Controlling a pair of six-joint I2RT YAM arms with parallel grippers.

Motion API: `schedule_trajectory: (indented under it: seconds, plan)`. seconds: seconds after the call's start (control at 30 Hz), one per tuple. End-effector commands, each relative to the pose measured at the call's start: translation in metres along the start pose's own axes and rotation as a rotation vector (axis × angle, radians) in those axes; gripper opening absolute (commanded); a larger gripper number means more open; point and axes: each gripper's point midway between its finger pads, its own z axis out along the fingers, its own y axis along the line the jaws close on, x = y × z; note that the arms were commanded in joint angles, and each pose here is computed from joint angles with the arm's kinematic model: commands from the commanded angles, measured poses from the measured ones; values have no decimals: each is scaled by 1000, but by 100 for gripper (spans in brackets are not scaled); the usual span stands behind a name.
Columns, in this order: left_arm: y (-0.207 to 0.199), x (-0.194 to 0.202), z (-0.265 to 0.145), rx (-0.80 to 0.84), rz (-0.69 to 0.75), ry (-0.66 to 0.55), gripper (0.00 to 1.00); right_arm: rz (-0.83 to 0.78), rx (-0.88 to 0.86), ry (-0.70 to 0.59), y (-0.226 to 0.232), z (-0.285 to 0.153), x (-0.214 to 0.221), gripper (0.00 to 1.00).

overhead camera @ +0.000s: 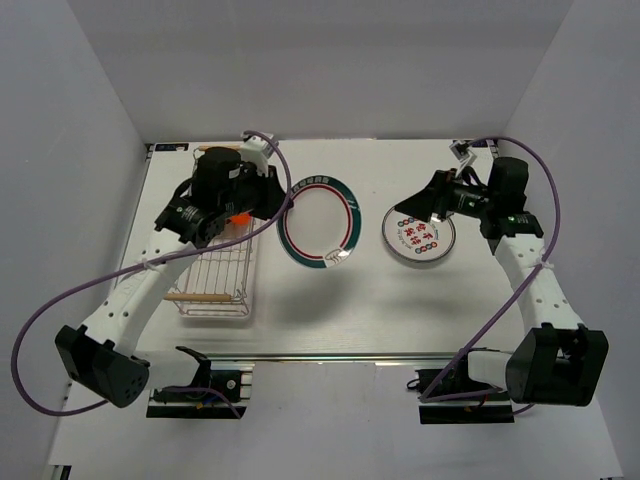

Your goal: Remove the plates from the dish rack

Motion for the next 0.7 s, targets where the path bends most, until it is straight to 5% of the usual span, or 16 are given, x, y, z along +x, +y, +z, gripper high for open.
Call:
schedule_trajectory:
  seconds: [0.0, 0.13, 0.27, 0.37, 0.4, 0.5, 0.63, 0.67]
  plan:
    - [-61, -39, -13, 311, 80, -139, 0, -80, -150, 20, 31, 8, 4, 89]
    - [-81, -29, -6, 466, 81, -98, 0, -71, -155, 53, 37, 25, 12, 89]
    - [-77, -26, 0, 448, 69, -86, 0, -61, -188, 110, 43, 38, 24, 89]
    - [-73, -22, 5, 427, 50, -70, 0, -57, -189, 126, 45, 44, 28, 69]
    - [-71, -20, 6, 414, 43, -62, 0, -51, -174, 125, 44, 44, 28, 48]
    - [-63, -18, 12, 373, 32, -52, 0, -32, -123, 116, 36, 45, 28, 17]
    - [-56, -17, 15, 329, 15, -38, 0, 1, -104, 133, 31, 48, 31, 0]
    - [-53, -16, 18, 314, 6, -28, 10, 9, -98, 132, 30, 48, 30, 0]
